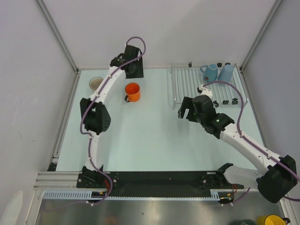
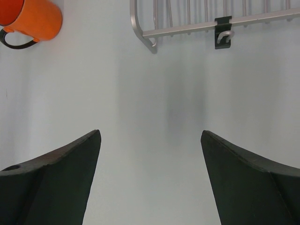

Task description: Unload the cups from the dish rack

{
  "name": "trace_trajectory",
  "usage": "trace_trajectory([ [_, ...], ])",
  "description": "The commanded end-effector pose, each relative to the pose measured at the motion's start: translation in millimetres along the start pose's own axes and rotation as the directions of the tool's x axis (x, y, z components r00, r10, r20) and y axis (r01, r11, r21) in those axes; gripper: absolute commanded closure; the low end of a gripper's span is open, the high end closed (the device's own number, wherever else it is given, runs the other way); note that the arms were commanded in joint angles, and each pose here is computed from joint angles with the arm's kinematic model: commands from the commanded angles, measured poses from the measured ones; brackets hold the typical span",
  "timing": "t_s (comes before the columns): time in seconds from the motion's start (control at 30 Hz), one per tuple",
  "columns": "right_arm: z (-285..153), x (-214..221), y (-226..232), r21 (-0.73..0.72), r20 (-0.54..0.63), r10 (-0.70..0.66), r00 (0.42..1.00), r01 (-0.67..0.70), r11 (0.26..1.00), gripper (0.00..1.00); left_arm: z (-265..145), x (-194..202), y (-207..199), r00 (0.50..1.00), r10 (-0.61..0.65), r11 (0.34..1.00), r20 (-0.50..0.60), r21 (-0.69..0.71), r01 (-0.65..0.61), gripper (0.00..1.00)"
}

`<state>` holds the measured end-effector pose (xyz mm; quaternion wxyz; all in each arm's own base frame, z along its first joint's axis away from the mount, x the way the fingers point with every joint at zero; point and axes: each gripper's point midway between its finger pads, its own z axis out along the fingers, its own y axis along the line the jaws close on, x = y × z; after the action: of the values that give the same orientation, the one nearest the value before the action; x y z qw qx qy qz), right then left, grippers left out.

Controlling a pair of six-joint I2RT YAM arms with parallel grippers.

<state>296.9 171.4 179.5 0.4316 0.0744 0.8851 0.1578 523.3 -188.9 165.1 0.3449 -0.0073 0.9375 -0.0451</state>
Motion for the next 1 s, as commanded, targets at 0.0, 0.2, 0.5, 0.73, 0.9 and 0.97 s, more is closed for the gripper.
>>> trace_trajectory([
  [0.0,-19.4,-38.9,-4.7,0.045,0.117,0.015,0.993,-0.021,0.999,0.06,-110.5,-77.0,-29.0,0.955,-0.069,0.992,0.287,0.123,0.035,0.34],
  [0.2,-33.6,-101.7,-41.3,0.291,0.321,-0.008,0.947,-0.09,0.952,0.02,-166.9,-44.1,-58.1,0.922,0.006,0.993,0.388,0.109,-0.052,0.0],
  [0.5,-34.8,-166.7,-66.7,0.299,0.466,0.125,0.876,-0.289,0.909,0.0,-175.5,72.0,-40.4,0.923,-0.224,0.967,0.311,0.185,0.173,0.0],
  [0.73,35.6,-198.4,-98.1,0.532,0.347,0.034,0.937,-0.226,0.816,0.0,-189.3,108.3,-21.9,0.94,-0.176,0.978,0.291,0.156,0.134,0.0],
  [0.9,70.7,-225.4,-141.9,0.48,0.399,0.205,0.894,-0.394,0.784,0.0,-197.2,130.5,-19.4,0.96,-0.155,0.978,0.235,0.177,0.114,0.0],
  [0.97,83.0,-234.5,-151.4,0.498,0.411,0.19,0.891,-0.394,0.772,0.0,-202.3,135.5,-17.4,0.963,-0.142,0.978,0.228,0.18,0.101,0.0],
])
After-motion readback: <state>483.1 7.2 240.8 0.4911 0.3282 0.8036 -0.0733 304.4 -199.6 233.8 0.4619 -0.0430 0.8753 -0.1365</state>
